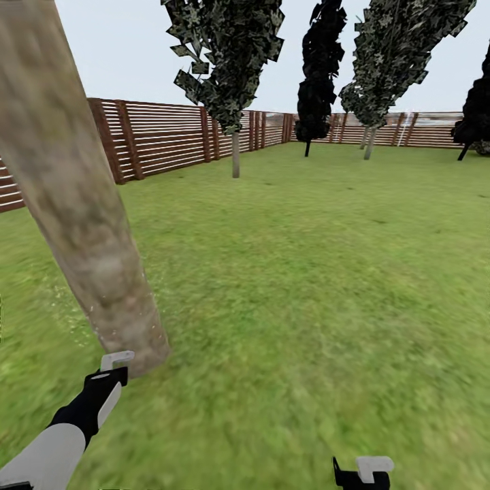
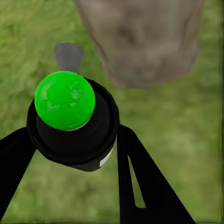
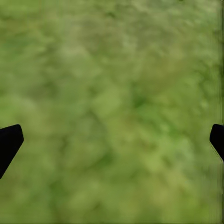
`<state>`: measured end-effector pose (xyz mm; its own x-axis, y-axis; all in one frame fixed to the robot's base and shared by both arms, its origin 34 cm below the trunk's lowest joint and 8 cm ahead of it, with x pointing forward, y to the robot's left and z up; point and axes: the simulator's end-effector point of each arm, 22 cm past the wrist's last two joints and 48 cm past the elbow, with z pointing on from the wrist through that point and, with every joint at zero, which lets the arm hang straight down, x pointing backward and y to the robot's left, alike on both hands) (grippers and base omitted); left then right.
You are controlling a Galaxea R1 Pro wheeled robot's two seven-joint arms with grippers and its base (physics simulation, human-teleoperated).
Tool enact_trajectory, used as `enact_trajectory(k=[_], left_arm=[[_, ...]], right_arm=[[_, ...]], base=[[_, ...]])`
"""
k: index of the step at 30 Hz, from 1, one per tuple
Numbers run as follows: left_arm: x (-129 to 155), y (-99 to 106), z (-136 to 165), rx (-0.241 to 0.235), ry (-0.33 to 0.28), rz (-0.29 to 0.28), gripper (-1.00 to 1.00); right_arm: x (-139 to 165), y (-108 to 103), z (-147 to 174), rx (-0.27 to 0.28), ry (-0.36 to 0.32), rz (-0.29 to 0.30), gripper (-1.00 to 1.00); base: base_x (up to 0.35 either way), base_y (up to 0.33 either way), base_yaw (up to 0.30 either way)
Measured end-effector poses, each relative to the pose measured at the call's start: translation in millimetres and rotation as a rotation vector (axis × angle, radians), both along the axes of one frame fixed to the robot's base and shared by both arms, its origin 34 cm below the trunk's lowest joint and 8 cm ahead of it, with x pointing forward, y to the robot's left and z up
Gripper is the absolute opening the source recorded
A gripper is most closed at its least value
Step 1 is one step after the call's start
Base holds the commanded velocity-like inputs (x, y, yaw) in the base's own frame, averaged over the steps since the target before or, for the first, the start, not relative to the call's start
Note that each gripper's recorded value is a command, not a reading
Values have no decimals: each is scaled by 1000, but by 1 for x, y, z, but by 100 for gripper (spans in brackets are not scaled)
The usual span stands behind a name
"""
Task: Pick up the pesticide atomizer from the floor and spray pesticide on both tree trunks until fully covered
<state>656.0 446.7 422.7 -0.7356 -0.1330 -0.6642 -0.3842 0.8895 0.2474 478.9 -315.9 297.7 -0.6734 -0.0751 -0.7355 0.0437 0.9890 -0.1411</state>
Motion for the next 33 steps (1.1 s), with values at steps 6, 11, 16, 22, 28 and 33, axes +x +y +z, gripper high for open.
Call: enact_trajectory(k=[6, 11, 16, 22, 28, 33], left_arm=[[9, 4, 9, 22, -79, 2, -100], [13, 0, 12, 20, -92, -3, -100], [22, -4, 21, 19, -116, -12, -100], [34, -15, 33, -4, -71, -32, -100], [87, -26, 104, -13, -123, -59, -100], [97, -17, 119, -29, -109, -70, -100]], right_arm=[[0, 0, 0, 0, 0, 0, 100], [0, 0, 0, 0, 1, 0, 100], [0, 0, 0, 0, 1, 0, 100], [0, 0, 0, 0, 1, 0, 100], [0, -1, 0, -1, 1, -1, 100], [0, 0, 0, 0, -1, -1, 100]], base=[[10, -272, 264], [116, -272, 278], [53, -182, 278], [1, -7, 187], [0, 0, 2], [0, 0, 109]])
